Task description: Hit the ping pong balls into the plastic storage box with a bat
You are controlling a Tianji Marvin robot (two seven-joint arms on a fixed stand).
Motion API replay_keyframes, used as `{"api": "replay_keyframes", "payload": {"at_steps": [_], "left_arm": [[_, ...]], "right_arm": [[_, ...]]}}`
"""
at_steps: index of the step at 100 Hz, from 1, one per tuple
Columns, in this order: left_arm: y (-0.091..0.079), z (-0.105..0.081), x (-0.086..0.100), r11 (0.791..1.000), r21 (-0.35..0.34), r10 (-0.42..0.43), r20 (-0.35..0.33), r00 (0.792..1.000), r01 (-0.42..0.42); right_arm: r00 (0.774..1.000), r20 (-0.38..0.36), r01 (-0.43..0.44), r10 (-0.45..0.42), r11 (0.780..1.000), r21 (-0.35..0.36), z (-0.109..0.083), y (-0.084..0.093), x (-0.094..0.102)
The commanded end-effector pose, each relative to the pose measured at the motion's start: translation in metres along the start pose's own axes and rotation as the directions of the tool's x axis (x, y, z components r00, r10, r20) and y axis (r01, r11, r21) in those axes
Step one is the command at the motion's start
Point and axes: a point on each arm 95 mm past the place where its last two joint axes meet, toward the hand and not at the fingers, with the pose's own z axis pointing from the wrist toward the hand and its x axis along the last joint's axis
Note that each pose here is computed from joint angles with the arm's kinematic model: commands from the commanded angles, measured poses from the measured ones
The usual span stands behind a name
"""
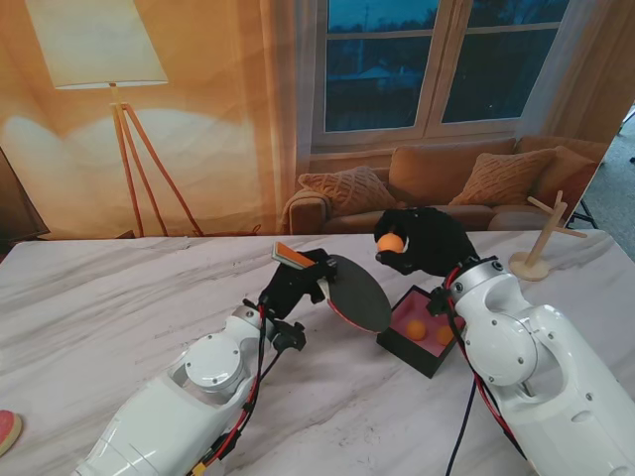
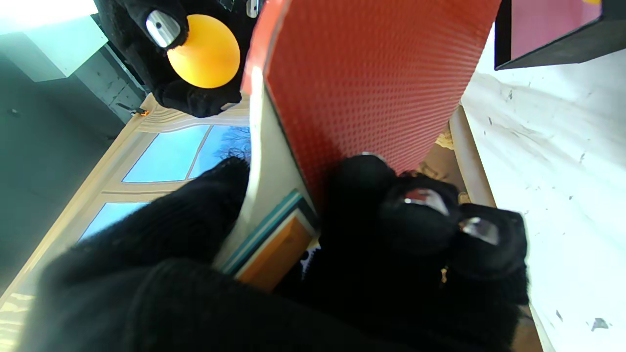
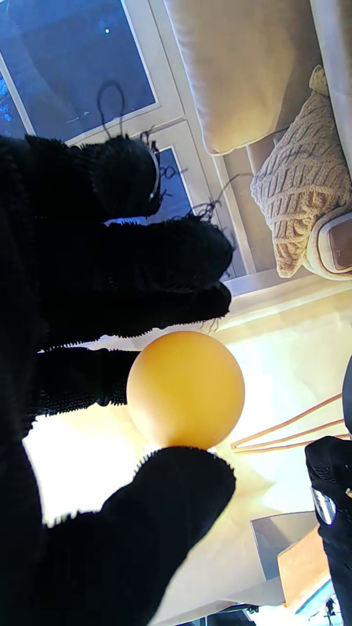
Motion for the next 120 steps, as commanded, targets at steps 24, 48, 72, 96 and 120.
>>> {"api": "replay_keyframes", "payload": {"at_steps": [24, 48, 72, 96, 120], "left_arm": [[0.006, 0.007, 0.002, 0.999, -0.029, -0.018, -0.008, 1.0, 0.018], [0.003, 0.004, 0.0, 0.999, -0.031, 0.027, 0.004, 1.0, -0.026], [-0.011, -0.008, 0.005, 0.995, -0.014, 0.1, -0.001, 0.995, -0.1], [-0.023, -0.016, 0.009, 0.991, 0.02, 0.133, -0.004, 0.991, -0.133], [-0.038, -0.026, 0.014, 0.983, 0.028, 0.182, 0.001, 0.983, -0.182]], "right_arm": [[1.0, 0.007, -0.008, 0.008, 1.0, 0.015, -0.004, -0.001, -0.003], [1.0, 0.024, -0.014, 0.014, 1.0, 0.008, -0.004, -0.002, -0.007], [0.999, 0.045, -0.022, 0.022, 1.0, 0.004, -0.007, -0.006, -0.011], [0.999, 0.043, -0.027, 0.027, 1.0, -0.001, -0.007, -0.01, -0.01], [0.997, 0.058, -0.042, 0.042, 0.999, 0.003, -0.011, -0.02, -0.012]]}}
